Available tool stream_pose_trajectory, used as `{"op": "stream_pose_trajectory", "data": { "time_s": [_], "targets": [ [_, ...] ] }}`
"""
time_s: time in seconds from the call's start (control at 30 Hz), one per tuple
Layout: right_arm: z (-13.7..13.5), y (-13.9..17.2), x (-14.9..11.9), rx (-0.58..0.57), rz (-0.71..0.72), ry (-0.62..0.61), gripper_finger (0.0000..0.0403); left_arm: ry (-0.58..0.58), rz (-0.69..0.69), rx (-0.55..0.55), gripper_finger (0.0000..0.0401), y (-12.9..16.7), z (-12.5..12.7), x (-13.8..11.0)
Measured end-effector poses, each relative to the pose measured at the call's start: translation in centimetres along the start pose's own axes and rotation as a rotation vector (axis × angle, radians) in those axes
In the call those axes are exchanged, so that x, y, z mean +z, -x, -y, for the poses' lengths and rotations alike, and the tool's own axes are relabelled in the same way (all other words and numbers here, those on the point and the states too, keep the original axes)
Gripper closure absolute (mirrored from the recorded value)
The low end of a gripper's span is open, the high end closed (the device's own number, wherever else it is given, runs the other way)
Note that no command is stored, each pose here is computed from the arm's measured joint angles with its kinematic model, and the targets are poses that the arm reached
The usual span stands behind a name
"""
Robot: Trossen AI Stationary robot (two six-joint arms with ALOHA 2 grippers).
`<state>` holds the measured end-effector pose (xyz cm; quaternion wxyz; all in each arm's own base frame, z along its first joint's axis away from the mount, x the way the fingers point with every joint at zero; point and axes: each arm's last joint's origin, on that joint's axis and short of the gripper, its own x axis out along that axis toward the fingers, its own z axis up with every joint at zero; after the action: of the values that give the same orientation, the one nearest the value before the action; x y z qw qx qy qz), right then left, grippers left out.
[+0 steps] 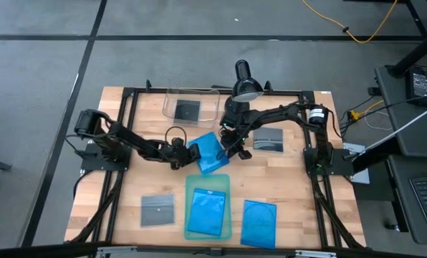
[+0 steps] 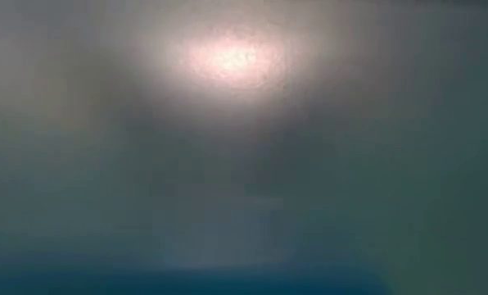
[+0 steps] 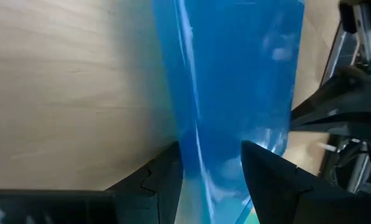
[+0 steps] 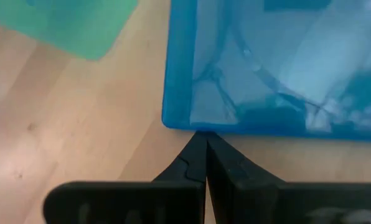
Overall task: Pick & place jewel cases by type
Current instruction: Put the top blue CD case into the green bin
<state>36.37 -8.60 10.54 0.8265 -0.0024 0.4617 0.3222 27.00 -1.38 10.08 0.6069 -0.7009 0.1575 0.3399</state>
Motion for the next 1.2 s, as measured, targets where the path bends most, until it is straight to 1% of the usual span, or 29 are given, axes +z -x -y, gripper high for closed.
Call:
{"op": "stream_pose_trajectory", "data": {
  "time_s": [0.27, 0.47, 0.6, 0.77, 0.97, 1.2],
  "targets": [
    [0.4, -0.6, 0.7, 0.042, -0.008, -0.009, 0.0397, -0.085, 0.006, -0.024, 0.0245, -1.4, 2.0, 0.1],
    [0.5, -0.6, 0.8, 0.042, -0.008, -0.008, 0.0397, -0.112, 0.024, -0.031, 0.0247, -1.6, 2.3, 0.6],
    [0.5, -0.6, 0.8, 0.041, -0.011, -0.009, 0.0397, -0.119, 0.030, -0.036, 0.0257, -1.6, 2.4, 0.7],
    [0.5, -0.6, 0.7, 0.041, -0.016, -0.010, 0.0397, -0.133, 0.032, -0.043, 0.0279, -1.5, 2.4, 0.6],
    [0.4, -0.6, 0.7, 0.038, -0.027, -0.017, 0.0397, -0.142, 0.030, -0.086, 0.0313, -0.9, 3.2, 0.5],
    [0.2, -0.4, 0.6, 0.036, -0.054, -0.032, 0.0397, -0.214, 0.030, -0.140, 0.0358, 0.5, 4.3, 0.4]
  ]
}}
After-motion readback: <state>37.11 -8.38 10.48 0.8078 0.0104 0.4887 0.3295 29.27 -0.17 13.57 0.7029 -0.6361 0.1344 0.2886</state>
